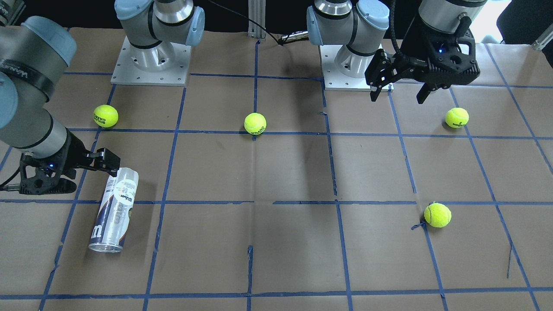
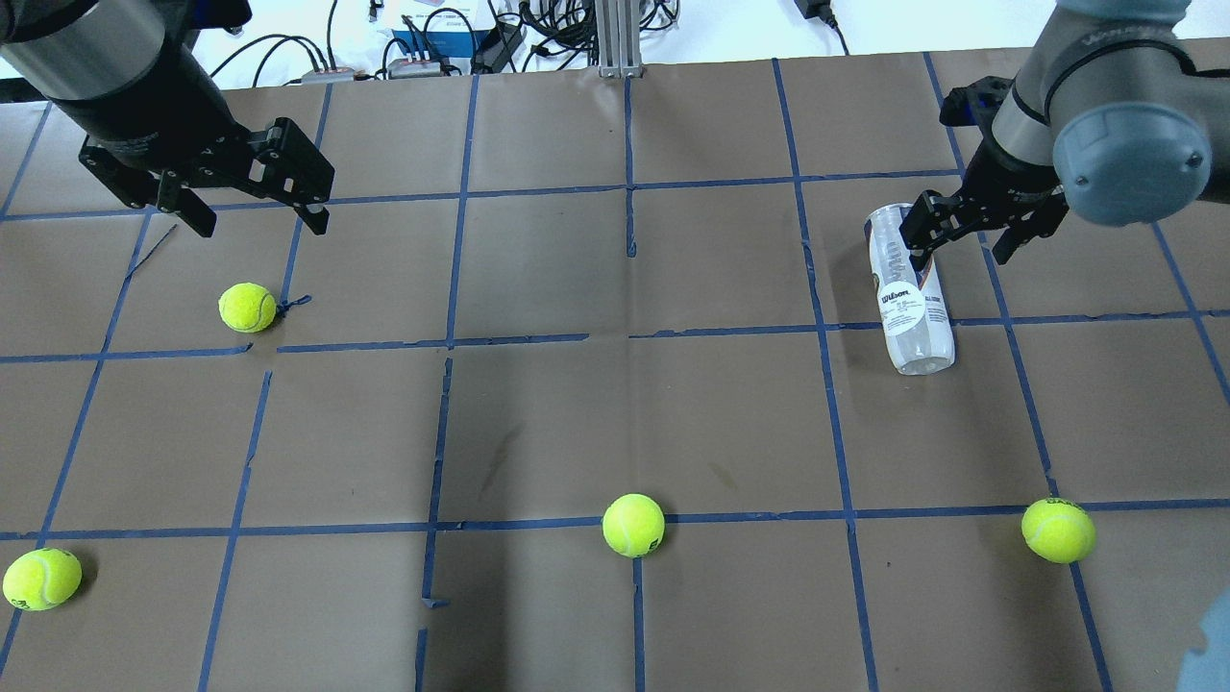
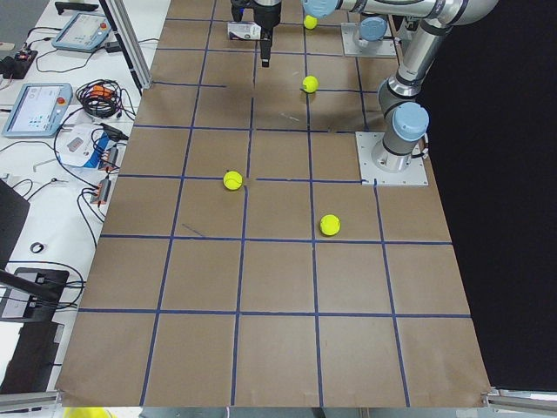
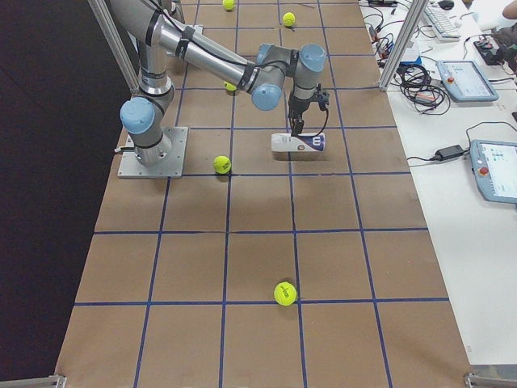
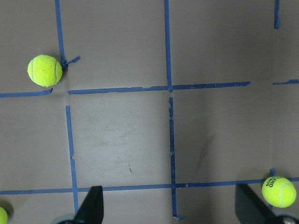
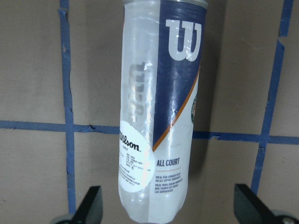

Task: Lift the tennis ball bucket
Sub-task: 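Close the right gripper around the can's end farthest from the robot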

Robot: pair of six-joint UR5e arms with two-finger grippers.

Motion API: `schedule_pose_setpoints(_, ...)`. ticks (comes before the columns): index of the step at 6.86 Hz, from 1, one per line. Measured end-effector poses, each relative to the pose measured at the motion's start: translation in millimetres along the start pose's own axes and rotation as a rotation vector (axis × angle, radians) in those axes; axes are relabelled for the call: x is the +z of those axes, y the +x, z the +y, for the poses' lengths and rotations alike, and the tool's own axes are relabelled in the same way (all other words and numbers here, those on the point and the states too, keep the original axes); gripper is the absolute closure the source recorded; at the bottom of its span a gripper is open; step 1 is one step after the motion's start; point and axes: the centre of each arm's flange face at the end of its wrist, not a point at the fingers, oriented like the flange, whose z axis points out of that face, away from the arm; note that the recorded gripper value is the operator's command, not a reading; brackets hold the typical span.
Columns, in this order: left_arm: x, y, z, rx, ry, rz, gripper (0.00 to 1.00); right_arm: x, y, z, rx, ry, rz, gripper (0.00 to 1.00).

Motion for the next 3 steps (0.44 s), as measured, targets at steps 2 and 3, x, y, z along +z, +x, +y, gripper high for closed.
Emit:
schedule_pose_setpoints(2, 0, -1, 0, -0.001, -0.001, 0.0, 0.0, 35, 8, -13, 0.018, -0.019, -0.006, 0.0)
schedule_pose_setpoints(3, 0, -1, 0, -0.003, -0.001, 0.0, 0.0, 45, 10, -18, 0.034, -0.026, -0.01, 0.0)
